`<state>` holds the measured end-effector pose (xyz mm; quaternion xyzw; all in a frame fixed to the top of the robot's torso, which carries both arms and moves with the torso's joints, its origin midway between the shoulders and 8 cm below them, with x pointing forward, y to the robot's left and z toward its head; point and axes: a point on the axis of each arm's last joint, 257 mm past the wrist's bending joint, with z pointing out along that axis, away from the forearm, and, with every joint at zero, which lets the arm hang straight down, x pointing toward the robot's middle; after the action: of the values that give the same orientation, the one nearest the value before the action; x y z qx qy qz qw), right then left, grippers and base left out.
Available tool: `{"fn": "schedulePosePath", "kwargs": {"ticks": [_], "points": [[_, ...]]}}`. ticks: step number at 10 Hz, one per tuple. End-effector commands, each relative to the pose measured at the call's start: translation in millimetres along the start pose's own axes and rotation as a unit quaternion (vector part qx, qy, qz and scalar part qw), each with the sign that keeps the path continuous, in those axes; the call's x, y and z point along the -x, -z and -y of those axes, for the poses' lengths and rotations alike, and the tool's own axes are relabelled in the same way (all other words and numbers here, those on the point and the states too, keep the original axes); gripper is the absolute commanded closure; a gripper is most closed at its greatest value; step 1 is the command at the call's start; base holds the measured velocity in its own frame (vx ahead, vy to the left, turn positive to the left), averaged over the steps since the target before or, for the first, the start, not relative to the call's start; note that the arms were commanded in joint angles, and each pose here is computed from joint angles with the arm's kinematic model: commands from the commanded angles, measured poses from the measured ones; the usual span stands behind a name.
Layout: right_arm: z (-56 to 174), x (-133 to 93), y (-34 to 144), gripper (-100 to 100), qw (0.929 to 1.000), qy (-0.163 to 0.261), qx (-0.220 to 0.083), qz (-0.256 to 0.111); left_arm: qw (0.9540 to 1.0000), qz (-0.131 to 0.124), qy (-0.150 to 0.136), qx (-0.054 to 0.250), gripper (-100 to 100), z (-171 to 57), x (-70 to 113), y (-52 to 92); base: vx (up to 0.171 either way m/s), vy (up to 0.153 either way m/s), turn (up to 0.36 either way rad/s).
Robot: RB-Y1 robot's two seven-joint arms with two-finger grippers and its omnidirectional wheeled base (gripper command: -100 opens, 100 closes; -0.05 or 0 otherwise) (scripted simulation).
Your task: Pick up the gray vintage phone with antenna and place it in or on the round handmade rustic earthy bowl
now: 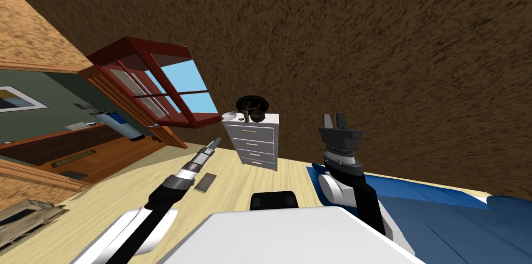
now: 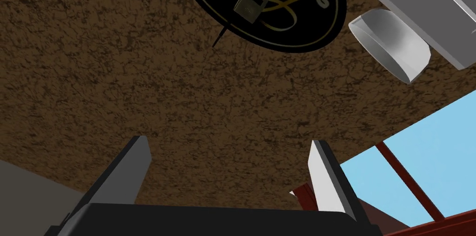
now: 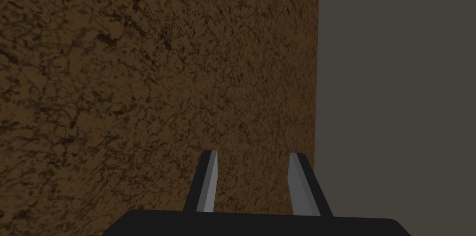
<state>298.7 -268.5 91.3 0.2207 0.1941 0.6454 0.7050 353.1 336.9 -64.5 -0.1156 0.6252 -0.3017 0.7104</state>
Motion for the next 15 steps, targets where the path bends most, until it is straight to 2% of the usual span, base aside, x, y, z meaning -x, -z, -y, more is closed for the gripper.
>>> {"fn": "schedulePosePath", "kwargs": {"ticks": [1, 4, 5, 9, 10, 15], "points": [[0.0, 0.0, 0.0, 0, 1.0000, 0.000, 0.000, 0.000, 0.9995, -0.012, -0.027, 0.010, -100, -7.9, 5.6, -2.0, 0.066, -0.063, -0.036], [0.0, 0.0, 0.0, 0, 1.0000, 0.000, 0.000, 0.000, 0.9960, -0.032, -0.078, 0.029, -100, -23.6, 15.8, -5.6, 0.103, -0.060, -0.047], [0.0, 0.0, 0.0, 0, 1.0000, 0.000, 0.000, 0.000, 0.9957, -0.036, -0.081, 0.027, -100, -22.7, 15.4, -6.4, 0.095, -0.053, -0.009], [0.0, 0.0, 0.0, 0, 1.0000, 0.000, 0.000, 0.000, 0.9845, -0.061, -0.157, 0.050, -100, -42.2, 35.0, -14.9, 0.133, -0.068, -0.052], [0.0, 0.0, 0.0, 0, 1.0000, 0.000, 0.000, 0.000, 0.9838, -0.065, -0.161, 0.046, -100, -40.8, 34.4, -16.3, 0.123, -0.042, -0.016], [0.0, 0.0, 0.0, 0, 1.0000, 0.000, 0.000, 0.000, 0.9620, -0.086, -0.251, 0.063, -100, -53.9, 63.0, -33.2, 0.139, -0.064, -0.056]]}}
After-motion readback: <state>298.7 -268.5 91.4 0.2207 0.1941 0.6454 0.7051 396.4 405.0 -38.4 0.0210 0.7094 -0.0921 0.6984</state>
